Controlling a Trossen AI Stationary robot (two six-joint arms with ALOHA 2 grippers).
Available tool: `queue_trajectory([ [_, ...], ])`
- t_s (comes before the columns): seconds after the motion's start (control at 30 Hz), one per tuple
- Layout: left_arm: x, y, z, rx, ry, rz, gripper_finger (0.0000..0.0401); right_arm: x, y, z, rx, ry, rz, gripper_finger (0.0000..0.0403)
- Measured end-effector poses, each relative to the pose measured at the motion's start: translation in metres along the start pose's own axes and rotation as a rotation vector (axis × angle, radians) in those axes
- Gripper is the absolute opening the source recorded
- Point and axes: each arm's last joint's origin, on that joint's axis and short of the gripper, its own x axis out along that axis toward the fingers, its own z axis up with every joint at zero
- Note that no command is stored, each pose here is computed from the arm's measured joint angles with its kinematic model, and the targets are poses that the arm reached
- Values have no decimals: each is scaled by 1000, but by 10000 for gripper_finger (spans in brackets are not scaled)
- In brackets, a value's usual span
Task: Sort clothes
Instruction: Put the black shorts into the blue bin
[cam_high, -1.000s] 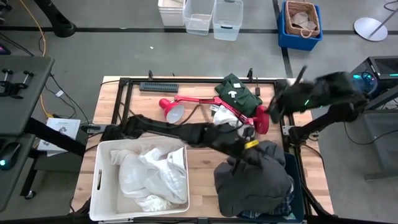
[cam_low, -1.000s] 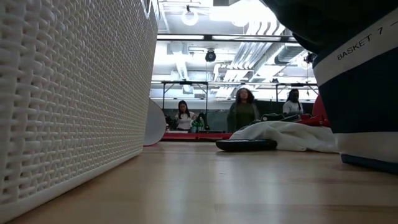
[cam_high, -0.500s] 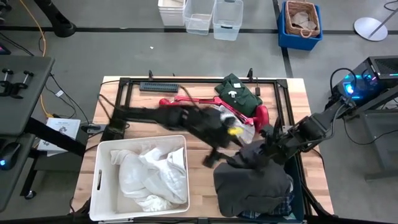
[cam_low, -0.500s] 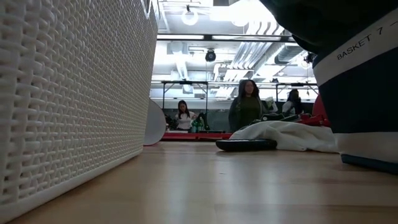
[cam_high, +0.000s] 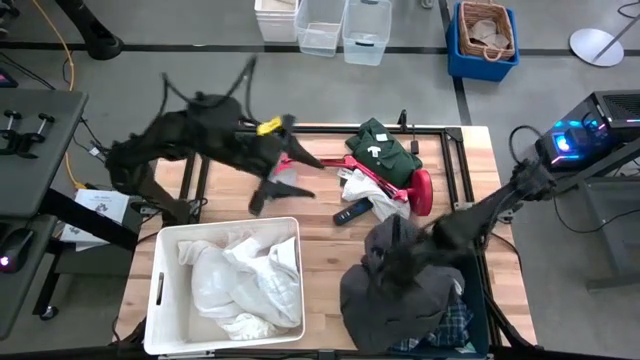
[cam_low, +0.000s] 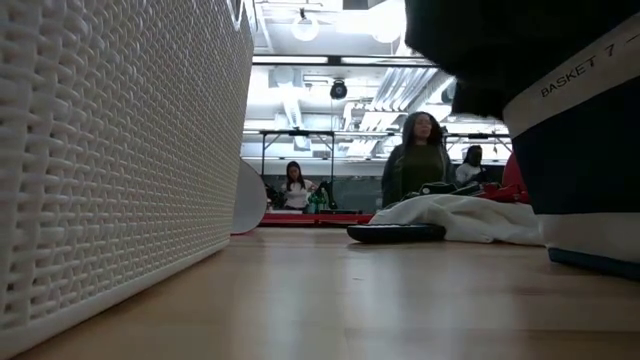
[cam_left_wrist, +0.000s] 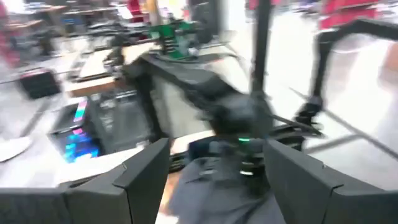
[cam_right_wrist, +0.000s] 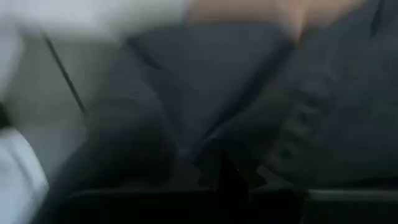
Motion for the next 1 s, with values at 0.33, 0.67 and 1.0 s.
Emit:
queue_trajectory([
  [0.33, -53, -5, -6, -39, -33, 242, 245, 12, -33, -122, 373, 312, -297, 0],
  [0.67, -68, -6, -15, -49, -19, 348, 245, 65, -78, -130, 594, 248, -199, 0],
  [1.0, -75, -6, -14, -76, -32, 353, 245, 120, -140, -111, 653, 433, -87, 0],
])
